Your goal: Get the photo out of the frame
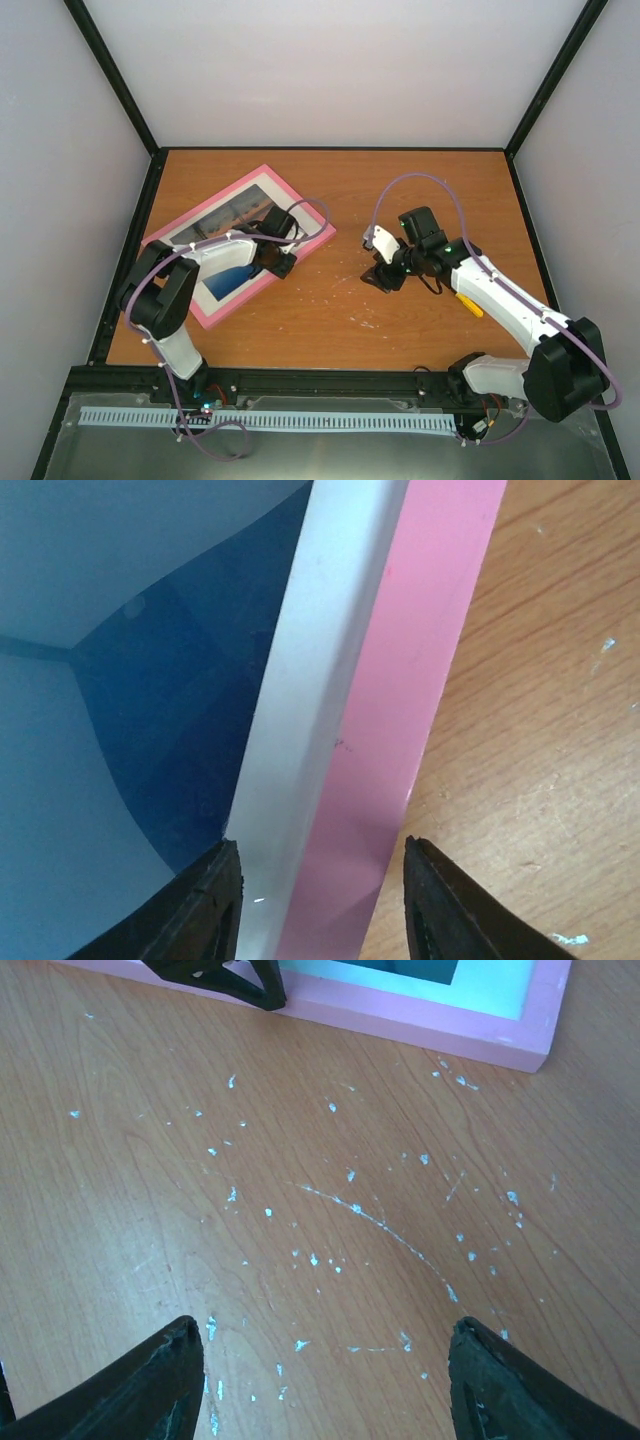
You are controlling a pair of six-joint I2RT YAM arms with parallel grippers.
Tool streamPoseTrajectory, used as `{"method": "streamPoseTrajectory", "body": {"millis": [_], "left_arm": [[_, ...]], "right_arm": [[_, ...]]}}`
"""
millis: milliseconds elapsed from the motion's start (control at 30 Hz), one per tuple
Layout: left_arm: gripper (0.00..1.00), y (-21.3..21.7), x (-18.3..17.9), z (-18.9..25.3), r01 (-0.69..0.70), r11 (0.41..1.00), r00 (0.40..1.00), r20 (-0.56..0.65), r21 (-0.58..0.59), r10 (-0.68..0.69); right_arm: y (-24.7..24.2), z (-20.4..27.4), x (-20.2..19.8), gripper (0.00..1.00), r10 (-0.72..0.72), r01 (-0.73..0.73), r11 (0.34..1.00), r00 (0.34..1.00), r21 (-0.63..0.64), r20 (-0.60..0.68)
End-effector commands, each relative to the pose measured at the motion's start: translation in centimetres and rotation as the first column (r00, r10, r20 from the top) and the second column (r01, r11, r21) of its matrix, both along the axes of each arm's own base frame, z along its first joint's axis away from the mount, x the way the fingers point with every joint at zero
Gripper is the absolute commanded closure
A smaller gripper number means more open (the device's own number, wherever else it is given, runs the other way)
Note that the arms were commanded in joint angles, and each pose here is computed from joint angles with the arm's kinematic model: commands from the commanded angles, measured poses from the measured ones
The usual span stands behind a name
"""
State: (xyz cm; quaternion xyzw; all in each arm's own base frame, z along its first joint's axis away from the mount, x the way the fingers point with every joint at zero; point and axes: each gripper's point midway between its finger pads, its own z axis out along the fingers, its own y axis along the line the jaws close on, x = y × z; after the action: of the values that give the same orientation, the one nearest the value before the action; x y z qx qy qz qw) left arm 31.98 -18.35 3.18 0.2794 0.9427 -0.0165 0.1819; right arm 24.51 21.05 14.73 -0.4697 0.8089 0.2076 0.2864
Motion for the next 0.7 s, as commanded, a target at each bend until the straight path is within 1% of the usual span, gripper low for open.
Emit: {"method": "streamPoseTrajectory", "body": {"millis": [0, 133, 200, 267, 500, 567, 667], "left_arm": [[0.57, -1.2, 0.1, -0.3, 0.044, 0.999, 0.999, 0.019, 0.001, -0.044], [0.64, -2.3, -0.8, -1.1, 0.095, 0.995, 0.995, 0.002, 0.007, -0.095], [0.65, -2.6, -1.0, -1.6, 0.11, 0.994, 0.994, -0.006, 0.018, -0.11], [0.7, -3.3, -1.3, -1.7, 0.131, 0.991, 0.991, -0.011, 0.017, -0.131], [0.84, -6.2, -2.3, -0.8, 0.202, 0.977, 0.979, 0.004, -0.062, -0.202], [0.87, -6.8, -2.4, -0.5, 0.199, 0.976, 0.98, 0.0, -0.086, -0.2], [0.89, -7.8, -2.6, 0.4, 0.216, 0.97, 0.976, 0.01, -0.115, -0.216]], "right_arm": [[-0.7, 0.2, 0.4, 0.34, -0.036, 0.036, 0.999, 0.999, 0.022, 0.009], [-1.2, 0.2, 0.6, 0.34, -0.054, 0.054, 0.998, 0.999, 0.025, 0.007], [-1.5, 0.0, 0.9, 0.34, -0.067, 0.067, 0.998, 0.998, 0.014, 0.01], [-1.9, -0.2, 1.2, 0.34, -0.08, 0.08, 0.997, 0.997, 0.006, 0.013], [-2.3, -0.7, 1.6, 0.34, -0.097, 0.097, 0.995, 0.995, -0.01, 0.011], [-3.2, -0.9, 2.4, 0.34, -0.126, 0.128, 0.991, 0.991, -0.034, 0.049], [-5.0, -0.3, 3.4, 0.33, -0.102, 0.116, 0.989, 0.985, -0.094, 0.14]]}}
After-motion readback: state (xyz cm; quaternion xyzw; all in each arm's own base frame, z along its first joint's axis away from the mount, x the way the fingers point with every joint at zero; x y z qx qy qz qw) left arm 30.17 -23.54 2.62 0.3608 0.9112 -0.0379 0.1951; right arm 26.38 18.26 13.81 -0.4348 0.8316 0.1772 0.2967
